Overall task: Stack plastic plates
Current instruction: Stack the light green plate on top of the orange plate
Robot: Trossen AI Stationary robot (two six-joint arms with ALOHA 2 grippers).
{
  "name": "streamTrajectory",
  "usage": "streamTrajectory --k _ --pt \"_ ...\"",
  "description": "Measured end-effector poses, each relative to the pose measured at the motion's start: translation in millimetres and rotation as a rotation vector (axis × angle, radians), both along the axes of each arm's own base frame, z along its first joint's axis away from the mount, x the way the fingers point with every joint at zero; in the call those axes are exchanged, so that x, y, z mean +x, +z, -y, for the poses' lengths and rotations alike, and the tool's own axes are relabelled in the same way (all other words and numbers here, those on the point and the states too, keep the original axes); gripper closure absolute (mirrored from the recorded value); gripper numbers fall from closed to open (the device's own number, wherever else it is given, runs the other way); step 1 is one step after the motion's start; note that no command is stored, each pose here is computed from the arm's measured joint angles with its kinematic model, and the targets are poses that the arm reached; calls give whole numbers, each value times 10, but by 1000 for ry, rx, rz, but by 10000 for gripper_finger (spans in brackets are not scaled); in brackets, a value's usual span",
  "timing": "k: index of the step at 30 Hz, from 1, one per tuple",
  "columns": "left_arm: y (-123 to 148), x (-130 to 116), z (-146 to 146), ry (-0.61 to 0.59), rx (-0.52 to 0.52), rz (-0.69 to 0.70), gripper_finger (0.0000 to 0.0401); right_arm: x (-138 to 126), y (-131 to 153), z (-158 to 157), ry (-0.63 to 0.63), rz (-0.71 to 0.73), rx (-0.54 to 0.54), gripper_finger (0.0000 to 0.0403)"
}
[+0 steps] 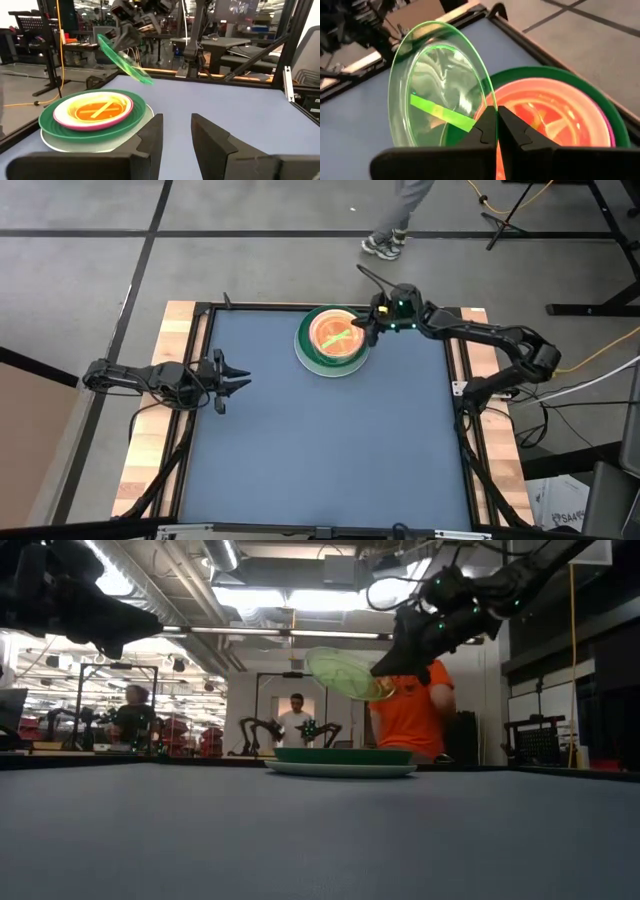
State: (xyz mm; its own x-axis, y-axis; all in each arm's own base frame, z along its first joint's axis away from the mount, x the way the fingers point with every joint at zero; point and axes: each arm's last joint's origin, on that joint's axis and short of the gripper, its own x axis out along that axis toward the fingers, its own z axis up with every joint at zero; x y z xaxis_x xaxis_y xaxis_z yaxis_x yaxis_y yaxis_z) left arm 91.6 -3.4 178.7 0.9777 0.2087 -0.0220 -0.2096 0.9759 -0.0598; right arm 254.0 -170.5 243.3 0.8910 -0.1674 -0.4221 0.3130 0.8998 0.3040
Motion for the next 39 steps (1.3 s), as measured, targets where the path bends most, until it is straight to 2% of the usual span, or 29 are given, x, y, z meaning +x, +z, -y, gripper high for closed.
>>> streamTrajectory --k 9,20,30,39 --pt "2 0 0 0 0 3 307 101 -277 343 -74 69 26 403" --pt "0 1 3 -9 0 1 307 75 -727 589 -179 -44 94 403" --pt "-1 1 3 -11 -7 2 307 67 -822 628 -251 -93 77 403" --pt "-1 1 3 -11 -7 2 307 33 -886 600 -259 -162 121 403"
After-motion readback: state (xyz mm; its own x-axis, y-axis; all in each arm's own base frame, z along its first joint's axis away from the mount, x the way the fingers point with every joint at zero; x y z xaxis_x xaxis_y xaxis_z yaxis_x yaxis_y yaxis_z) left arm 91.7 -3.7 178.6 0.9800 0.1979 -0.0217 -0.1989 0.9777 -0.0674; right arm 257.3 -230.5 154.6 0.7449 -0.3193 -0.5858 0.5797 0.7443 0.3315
